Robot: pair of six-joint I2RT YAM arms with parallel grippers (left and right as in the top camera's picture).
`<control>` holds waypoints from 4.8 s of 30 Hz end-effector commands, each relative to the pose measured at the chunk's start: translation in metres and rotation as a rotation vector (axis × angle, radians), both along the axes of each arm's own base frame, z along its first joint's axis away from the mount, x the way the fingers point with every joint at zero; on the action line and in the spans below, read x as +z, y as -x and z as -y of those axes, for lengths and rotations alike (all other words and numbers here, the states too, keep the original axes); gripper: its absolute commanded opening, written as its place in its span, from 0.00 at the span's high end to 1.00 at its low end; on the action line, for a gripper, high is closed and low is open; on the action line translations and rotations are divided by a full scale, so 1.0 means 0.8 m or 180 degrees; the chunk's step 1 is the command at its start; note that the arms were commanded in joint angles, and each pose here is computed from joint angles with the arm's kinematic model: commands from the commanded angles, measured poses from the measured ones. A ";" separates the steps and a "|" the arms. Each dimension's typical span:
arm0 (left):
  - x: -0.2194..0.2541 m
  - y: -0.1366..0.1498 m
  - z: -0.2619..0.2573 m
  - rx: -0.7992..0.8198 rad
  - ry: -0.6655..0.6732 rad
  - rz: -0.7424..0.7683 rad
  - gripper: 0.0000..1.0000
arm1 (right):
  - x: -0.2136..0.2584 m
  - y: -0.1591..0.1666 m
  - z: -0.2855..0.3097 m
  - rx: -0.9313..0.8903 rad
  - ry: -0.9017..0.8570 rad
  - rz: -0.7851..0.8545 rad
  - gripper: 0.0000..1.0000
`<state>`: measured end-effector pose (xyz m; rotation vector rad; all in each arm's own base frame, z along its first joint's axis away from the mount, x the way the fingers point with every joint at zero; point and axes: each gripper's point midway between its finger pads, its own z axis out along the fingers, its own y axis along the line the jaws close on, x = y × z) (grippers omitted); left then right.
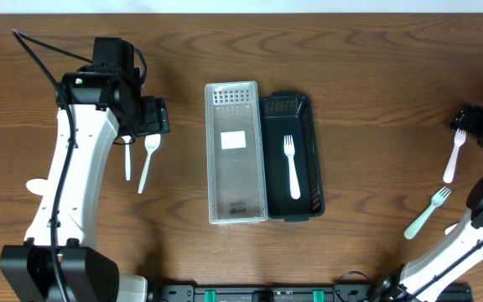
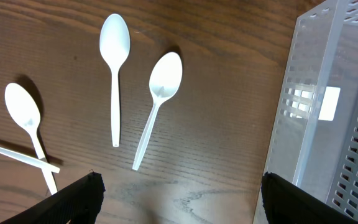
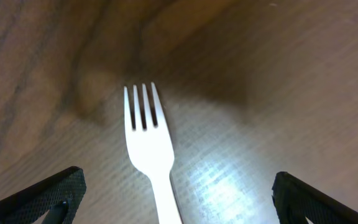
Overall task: Pack container
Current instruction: 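Move the right gripper to the second white fork and grasp it, then place the second fork in the green basket beside the first, then grasp the third white fork with the right gripper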
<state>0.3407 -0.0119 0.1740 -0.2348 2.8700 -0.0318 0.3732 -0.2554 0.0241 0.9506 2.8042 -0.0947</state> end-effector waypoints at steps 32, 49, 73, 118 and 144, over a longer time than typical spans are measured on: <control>0.003 -0.002 -0.002 0.0041 -0.0004 0.0022 0.17 | -0.069 0.001 -0.019 0.0261 -0.0339 -0.0155 0.73; 0.003 -0.002 -0.002 0.0041 -0.0004 0.0021 0.16 | 0.060 -0.055 -0.049 0.0545 -0.0193 0.0648 0.74; 0.003 -0.002 -0.002 0.0040 -0.0005 0.0021 0.16 | 0.177 -0.024 -0.518 0.2213 -0.0463 0.0707 0.70; 0.003 -0.002 -0.002 0.0006 -0.0017 0.0022 0.16 | 0.168 0.138 -0.153 -0.1298 0.0171 0.0074 0.09; 0.003 -0.002 -0.002 0.0007 -0.0015 0.0020 0.16 | -0.034 0.178 -0.170 -0.0840 0.0022 0.0129 0.09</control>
